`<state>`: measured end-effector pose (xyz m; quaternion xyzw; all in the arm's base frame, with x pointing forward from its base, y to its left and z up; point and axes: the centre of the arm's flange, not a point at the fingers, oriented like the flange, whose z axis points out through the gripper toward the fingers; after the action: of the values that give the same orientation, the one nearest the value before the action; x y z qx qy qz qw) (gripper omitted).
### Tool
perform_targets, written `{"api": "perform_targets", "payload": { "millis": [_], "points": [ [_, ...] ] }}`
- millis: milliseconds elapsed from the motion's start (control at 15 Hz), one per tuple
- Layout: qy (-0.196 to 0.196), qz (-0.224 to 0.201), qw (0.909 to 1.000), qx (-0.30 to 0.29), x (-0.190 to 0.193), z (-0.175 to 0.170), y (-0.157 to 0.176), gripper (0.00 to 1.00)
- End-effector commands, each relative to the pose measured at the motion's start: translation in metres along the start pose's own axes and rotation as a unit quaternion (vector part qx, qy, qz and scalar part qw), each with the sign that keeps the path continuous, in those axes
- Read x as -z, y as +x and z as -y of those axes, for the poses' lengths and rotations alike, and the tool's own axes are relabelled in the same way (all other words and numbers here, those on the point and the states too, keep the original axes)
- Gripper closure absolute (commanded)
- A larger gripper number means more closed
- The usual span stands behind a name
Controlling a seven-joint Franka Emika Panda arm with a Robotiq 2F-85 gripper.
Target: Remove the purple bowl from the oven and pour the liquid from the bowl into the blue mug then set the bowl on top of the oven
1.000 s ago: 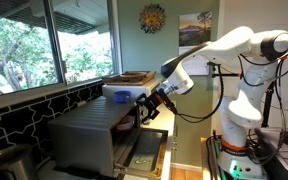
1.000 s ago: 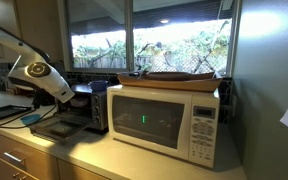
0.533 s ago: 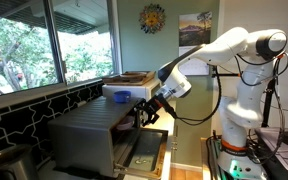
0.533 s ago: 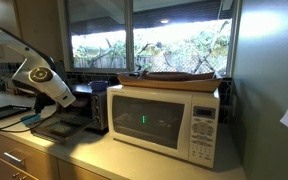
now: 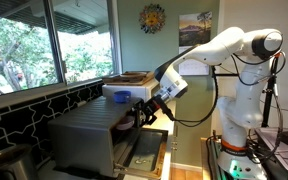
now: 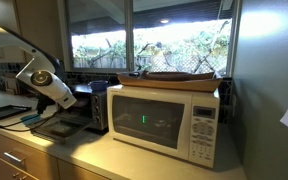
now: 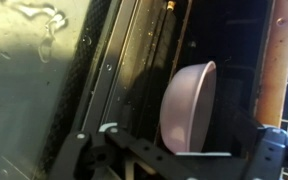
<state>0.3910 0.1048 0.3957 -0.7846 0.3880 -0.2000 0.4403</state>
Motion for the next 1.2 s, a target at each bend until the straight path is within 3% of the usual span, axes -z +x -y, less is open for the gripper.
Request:
{"api": "perform_targets", "payload": {
  "millis": [0,400,467,600,667,733,1067,1133],
  "points": [
    [0.002,-0.019,0.9998,-0.001,-0.021,-0.01,0.001,0.0],
    [0.009,-0.03,0.9995,0.004,-0.03,-0.013,0.004,0.09],
    [0.01,-0.033,0.9994,0.004,-0.031,-0.014,0.005,0.19],
    [0.011,-0.036,0.9993,0.005,-0.032,-0.015,0.007,0.18],
    [0.011,-0.038,0.9992,0.006,-0.033,-0.016,0.007,0.26],
    [0.011,-0.039,0.9992,0.007,-0.033,-0.017,0.007,0.22],
    [0.017,-0.047,0.9987,0.001,-0.035,-0.019,0.007,0.27],
    [0.018,-0.049,0.9986,0.0,-0.036,-0.019,0.008,0.31]
  ]
}}
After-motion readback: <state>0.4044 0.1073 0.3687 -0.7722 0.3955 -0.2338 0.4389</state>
